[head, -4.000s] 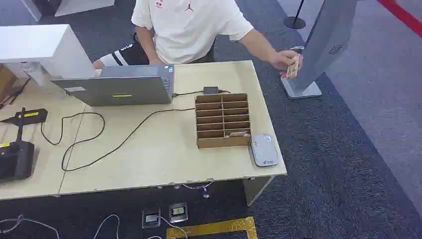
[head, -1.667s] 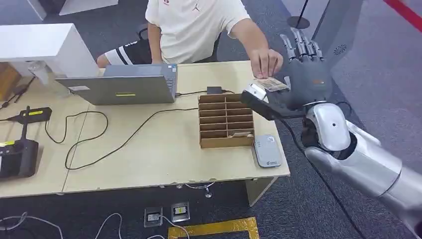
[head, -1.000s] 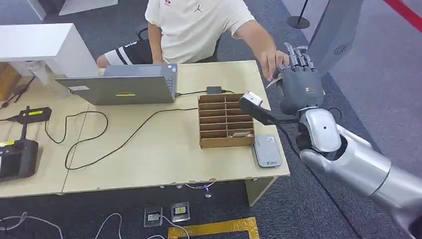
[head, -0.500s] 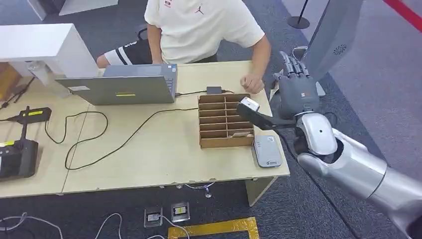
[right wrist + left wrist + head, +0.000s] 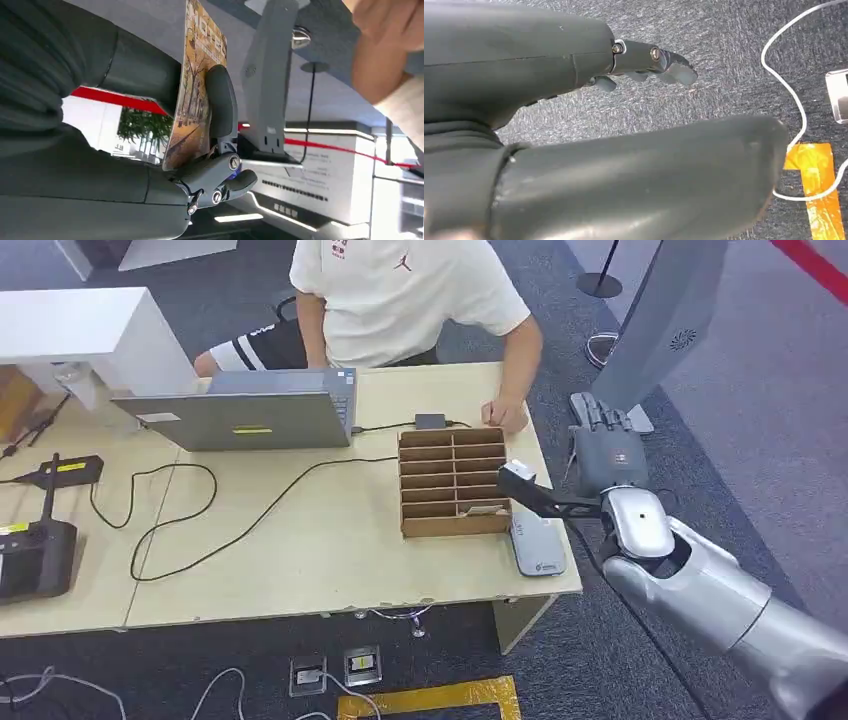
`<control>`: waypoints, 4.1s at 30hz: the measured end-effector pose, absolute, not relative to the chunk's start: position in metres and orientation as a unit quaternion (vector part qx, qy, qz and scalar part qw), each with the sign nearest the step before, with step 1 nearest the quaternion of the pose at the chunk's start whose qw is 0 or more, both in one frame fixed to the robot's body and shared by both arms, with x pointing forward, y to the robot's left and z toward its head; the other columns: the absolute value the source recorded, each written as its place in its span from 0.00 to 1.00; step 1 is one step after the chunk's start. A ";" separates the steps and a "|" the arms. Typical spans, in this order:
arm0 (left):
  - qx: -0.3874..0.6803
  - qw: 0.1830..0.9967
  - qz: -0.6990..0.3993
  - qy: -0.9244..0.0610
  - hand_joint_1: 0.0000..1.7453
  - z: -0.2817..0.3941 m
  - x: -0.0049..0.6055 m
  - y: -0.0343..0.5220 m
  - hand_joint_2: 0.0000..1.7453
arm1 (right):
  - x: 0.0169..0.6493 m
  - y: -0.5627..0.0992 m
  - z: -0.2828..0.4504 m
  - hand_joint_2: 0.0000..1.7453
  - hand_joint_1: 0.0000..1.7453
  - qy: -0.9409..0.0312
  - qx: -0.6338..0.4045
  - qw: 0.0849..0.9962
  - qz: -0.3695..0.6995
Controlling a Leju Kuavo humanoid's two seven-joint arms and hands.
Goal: Pass the card to the sensor for recognition and then transmit it.
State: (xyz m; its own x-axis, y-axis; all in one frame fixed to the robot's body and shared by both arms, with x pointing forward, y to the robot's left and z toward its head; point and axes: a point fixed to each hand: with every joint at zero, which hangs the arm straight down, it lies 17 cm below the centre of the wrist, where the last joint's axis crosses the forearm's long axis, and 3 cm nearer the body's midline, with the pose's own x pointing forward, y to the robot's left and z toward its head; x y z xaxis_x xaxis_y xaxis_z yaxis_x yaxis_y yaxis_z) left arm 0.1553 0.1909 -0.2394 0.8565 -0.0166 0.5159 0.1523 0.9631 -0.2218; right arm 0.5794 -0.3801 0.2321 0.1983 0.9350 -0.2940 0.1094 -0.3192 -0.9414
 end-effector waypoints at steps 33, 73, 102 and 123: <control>-0.130 0.957 -0.047 -0.257 0.00 -0.240 0.158 0.188 0.00 | 0.542 -0.369 0.114 1.00 1.00 -0.388 -0.558 0.535 0.502; -0.130 0.960 -0.048 -0.245 0.00 -0.242 0.150 0.187 0.00 | 0.532 -0.386 0.071 1.00 1.00 -0.376 -0.539 0.592 0.466; -0.128 0.955 -0.053 -0.264 0.00 -0.235 0.177 0.189 0.00 | 0.609 -0.269 0.311 1.00 1.00 -0.519 -0.599 0.414 0.449; -0.126 0.955 -0.068 -0.260 0.00 -0.235 0.180 0.190 0.00 | 0.628 -0.257 0.306 1.00 0.28 -0.499 -0.618 0.393 0.463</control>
State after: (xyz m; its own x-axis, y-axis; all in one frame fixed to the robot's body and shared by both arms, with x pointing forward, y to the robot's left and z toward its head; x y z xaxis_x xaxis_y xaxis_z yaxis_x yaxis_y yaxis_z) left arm 0.1801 0.1904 -0.2352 0.8559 -0.0650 0.5130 0.1955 0.9591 -0.2047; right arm 0.6282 -0.2570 0.3061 0.0733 0.9810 -0.1799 0.2537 -0.1928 -0.9479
